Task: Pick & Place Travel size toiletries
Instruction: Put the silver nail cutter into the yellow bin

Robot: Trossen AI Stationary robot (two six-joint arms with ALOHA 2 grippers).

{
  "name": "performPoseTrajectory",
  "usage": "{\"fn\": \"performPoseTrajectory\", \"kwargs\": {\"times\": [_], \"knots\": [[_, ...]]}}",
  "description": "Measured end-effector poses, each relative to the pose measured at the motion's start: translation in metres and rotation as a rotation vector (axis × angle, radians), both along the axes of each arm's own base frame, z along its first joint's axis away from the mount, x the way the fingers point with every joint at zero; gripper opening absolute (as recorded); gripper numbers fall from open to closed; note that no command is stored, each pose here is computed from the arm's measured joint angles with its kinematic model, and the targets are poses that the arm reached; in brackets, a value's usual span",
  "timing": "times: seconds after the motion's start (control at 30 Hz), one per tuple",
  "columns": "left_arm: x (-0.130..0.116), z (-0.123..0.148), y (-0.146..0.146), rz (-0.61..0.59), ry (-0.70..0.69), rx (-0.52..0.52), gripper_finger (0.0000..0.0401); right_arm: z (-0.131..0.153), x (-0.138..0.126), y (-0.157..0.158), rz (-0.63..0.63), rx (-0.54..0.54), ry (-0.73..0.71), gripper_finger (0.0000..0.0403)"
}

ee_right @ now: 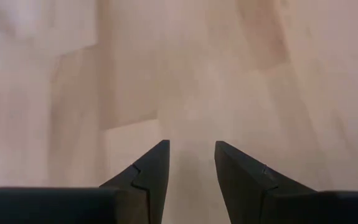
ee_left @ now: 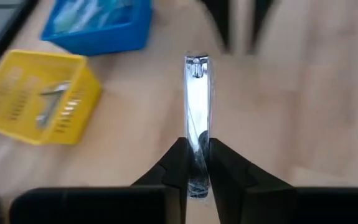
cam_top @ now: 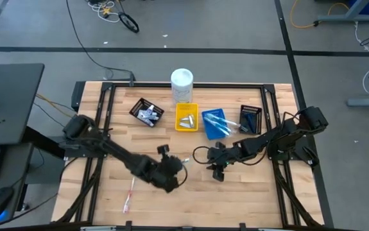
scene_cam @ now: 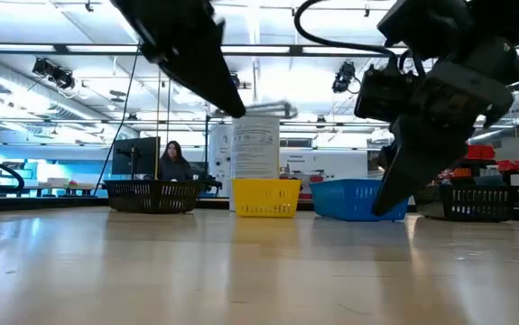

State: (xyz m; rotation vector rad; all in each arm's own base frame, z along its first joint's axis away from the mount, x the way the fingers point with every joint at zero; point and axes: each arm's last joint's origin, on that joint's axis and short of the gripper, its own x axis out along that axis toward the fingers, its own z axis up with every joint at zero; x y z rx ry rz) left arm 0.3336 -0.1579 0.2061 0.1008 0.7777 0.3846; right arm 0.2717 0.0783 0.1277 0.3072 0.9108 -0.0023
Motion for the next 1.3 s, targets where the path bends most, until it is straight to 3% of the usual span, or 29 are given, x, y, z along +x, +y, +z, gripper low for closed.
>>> {"fn": "performPoseTrajectory", "kwargs": {"times": [0.2, 0.77, 0.9, 1.03, 1.17, 1.3], "knots": [[0.013, 0.013, 0.037, -0.058, 0.042, 0.024, 0.0054, 0.001, 0.002, 0.002, 0.020, 0.027, -0.022, 0.0138], [0.034, 0.016, 0.142, 0.086, 0.099, 0.032, 0.0050, 0.002, 0.002, 0.002, 0.047, 0.006, -0.030, 0.0138], [0.037, 0.016, 0.160, 0.035, 0.103, -0.030, 0.0052, 0.002, 0.003, 0.002, 0.048, 0.006, -0.034, 0.0138], [0.038, 0.018, 0.180, 0.103, 0.077, 0.003, 0.0046, 0.003, 0.003, 0.002, 0.082, -0.020, -0.049, 0.0138], [0.038, 0.017, 0.203, 0.072, 0.075, -0.065, 0.0049, 0.005, 0.005, 0.003, 0.108, -0.035, -0.087, 0.0138], [0.035, 0.016, 0.226, 0.123, 0.079, -0.069, 0.0049, 0.007, 0.008, 0.003, 0.136, -0.051, -0.132, 0.0138]]}}
